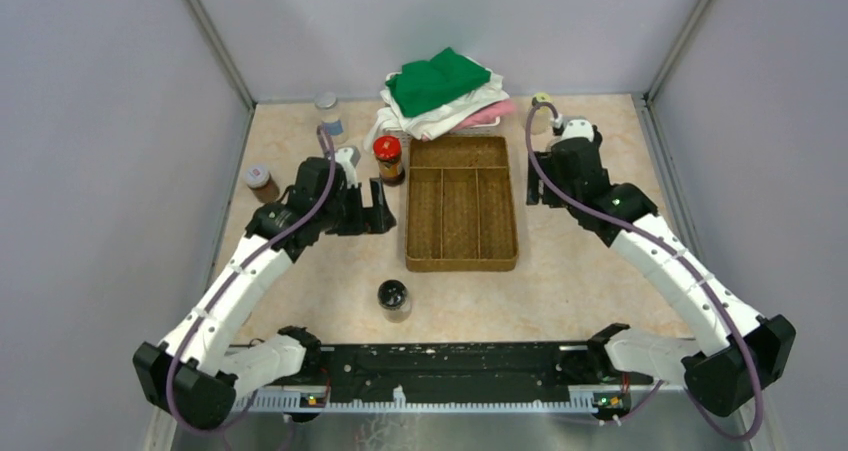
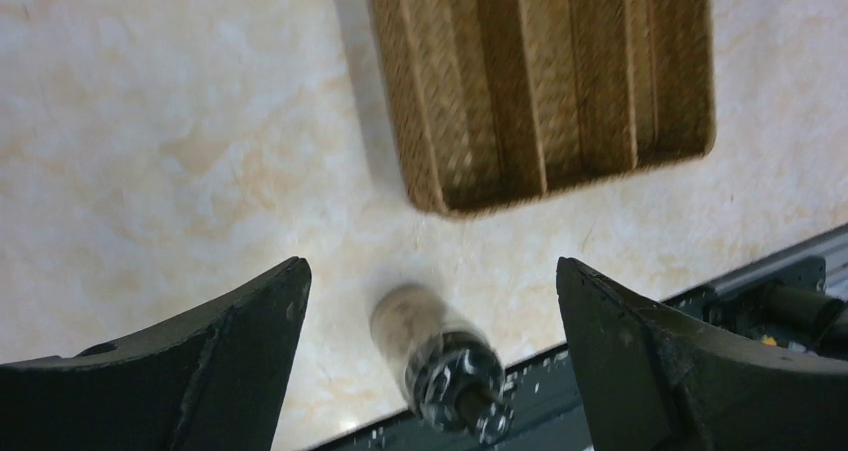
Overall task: Organize the condiment bottles
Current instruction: Pick up the bottle from the center of the board.
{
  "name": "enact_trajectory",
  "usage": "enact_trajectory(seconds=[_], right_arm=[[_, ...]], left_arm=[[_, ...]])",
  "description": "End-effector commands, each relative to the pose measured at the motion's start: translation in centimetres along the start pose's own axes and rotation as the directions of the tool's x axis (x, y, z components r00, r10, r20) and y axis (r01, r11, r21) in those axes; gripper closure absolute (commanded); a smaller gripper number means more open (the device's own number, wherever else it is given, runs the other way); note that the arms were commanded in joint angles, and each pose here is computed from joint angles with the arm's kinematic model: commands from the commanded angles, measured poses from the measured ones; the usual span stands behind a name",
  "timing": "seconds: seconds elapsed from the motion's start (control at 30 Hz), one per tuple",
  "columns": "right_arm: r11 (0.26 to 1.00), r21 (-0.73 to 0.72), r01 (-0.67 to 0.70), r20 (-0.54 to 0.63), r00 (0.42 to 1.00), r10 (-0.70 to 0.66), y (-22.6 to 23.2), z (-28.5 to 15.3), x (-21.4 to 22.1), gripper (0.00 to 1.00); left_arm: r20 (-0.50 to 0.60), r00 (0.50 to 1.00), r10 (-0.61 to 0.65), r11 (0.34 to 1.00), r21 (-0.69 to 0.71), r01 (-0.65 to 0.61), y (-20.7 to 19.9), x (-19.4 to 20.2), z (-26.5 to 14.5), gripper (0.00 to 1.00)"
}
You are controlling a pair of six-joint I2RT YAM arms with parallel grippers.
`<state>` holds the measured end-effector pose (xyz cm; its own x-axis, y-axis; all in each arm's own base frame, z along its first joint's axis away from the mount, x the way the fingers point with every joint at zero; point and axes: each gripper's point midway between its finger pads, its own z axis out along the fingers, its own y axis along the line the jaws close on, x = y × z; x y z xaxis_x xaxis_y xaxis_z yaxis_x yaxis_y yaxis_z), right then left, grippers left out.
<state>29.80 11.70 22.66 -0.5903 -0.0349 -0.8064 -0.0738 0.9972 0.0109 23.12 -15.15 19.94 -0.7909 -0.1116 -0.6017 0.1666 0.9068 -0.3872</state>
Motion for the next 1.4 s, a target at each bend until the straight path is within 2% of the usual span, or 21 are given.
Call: enact_trajectory(seconds=[0.0,0.13,0.2,0.37,0.53,0.67,0.93,1.37], right_arm=[[0.985,0.138,-0.102,0.132,0.988,0.084,-4.0,0.4,-2.7,0.25],[0.972,0.204,-0.117,0.165,0.983,0.084,-5.9,1.6,-3.2,0.25],[0.966,0.222,-0.131,0.177,0.98,0.092,-6.4,2.4,-3.5,0.24],[0.959,0.248,-0.136,0.194,0.977,0.089,-6.7,4.4,-4.3,0.22],[0.963,0.224,-0.151,0.23,0.968,0.098,-6.3,6.6,-5.1,0.21],[0.951,0.271,-0.15,0.229,0.969,0.088,-7.1,8.5,-5.2,0.2],[0.941,0.277,-0.194,0.241,0.962,0.127,-8.5,11.3,-5.7,0.2],[0.96,0.181,-0.214,0.214,0.961,0.174,-7.4,13.4,-4.9,0.17]], left_arm=[[0.254,0.963,0.085,0.994,0.05,-0.101,-3.3,-9.0,0.4,0.01],[0.279,0.954,0.112,0.989,0.063,-0.135,-4.8,-12.3,2.0,0.01],[0.267,0.957,0.117,0.987,0.077,-0.142,-5.1,-12.6,3.0,0.01],[0.243,0.961,0.13,0.985,0.08,-0.153,-5.1,-12.5,4.6,0.01],[0.253,0.956,0.151,0.985,0.048,-0.168,-4.3,-12.3,4.8,0.01],[0.246,0.956,0.16,0.984,0.042,-0.175,-4.1,-12.0,5.2,0.01],[0.239,0.956,0.171,0.981,0.046,-0.187,-4.0,-11.8,5.5,0.01],[0.234,0.957,0.174,0.981,0.043,-0.189,-3.7,-11.1,5.3,0.01]])
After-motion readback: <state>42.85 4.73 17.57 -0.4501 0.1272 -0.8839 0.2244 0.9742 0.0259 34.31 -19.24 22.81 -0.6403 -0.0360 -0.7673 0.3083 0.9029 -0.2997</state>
